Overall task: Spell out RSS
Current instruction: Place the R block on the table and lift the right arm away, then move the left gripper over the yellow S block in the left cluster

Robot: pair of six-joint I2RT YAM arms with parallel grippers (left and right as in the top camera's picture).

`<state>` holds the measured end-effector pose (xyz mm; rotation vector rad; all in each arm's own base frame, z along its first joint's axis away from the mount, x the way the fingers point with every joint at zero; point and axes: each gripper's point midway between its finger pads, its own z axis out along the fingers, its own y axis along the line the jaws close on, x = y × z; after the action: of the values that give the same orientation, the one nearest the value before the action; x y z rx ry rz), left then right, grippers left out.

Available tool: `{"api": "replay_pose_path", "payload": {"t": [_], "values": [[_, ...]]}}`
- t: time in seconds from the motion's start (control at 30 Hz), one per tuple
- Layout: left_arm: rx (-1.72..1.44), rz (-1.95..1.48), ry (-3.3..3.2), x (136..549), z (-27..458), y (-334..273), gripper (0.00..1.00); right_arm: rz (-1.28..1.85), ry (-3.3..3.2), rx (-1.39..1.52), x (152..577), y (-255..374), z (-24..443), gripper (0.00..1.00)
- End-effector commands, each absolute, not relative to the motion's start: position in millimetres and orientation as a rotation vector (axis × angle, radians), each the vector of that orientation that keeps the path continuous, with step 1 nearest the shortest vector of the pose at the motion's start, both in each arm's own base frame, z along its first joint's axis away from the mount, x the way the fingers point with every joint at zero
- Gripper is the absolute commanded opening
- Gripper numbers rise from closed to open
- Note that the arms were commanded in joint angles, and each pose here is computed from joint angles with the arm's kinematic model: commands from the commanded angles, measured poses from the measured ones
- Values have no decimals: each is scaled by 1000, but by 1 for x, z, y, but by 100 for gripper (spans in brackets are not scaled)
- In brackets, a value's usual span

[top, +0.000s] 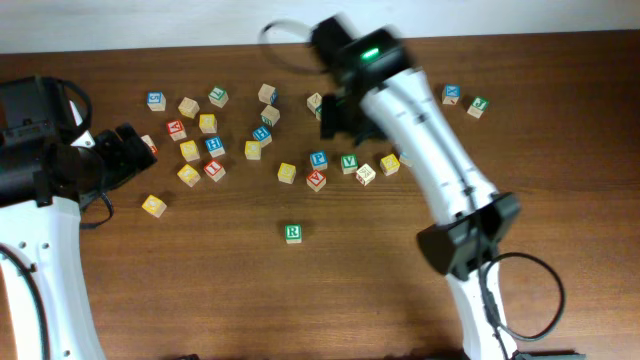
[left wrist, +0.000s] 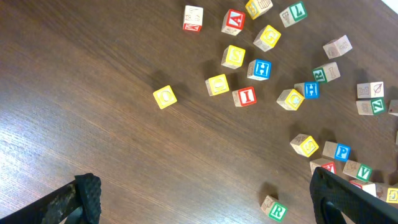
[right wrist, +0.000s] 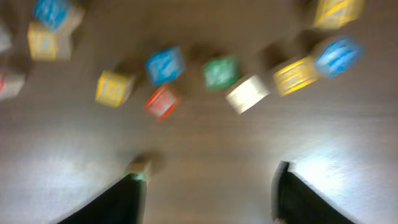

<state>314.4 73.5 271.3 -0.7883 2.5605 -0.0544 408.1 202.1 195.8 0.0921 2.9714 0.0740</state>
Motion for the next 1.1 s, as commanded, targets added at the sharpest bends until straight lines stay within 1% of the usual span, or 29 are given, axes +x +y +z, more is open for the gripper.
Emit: {"api": "replay_pose_path", "payload": {"t": [0.0, 0.03, 0.13, 0.2, 0.37, 0.73, 0.8, 0.9, 0.93, 1.07], "values": [[-811, -50, 2538, 315, 276, 76, 99, 11, 2939, 82, 436, 126, 206, 98], [-811, -50, 2538, 315, 276, 76, 99, -1, 2946, 105, 441, 107, 204, 98], [-811, -50, 2538, 315, 276, 76, 99, -23, 2932, 316, 452, 41, 204, 98], [-811, -50, 2538, 315, 276, 76, 99, -33, 2919, 420, 453, 9, 204, 98], [-811, -50, 2538, 315, 276, 76, 99, -45, 2898, 544, 453, -30, 204, 98], [-811, -56, 2538, 315, 276, 75, 99, -46, 2893, 556, 453, -34, 204, 98], [-778, -196, 2549, 319, 277, 58, 99, -46, 2893, 556, 453, -34, 204, 98], [-685, -564, 2559, 324, 286, 11, 99, -46, 2893, 556, 453, -34, 204, 98], [-664, -590, 2581, 322, 285, 2, 99, -46, 2893, 556, 453, -34, 204, 98], [-597, -324, 2649, 321, 270, 6, 99, -46, 2893, 556, 453, -34, 204, 98]]}}
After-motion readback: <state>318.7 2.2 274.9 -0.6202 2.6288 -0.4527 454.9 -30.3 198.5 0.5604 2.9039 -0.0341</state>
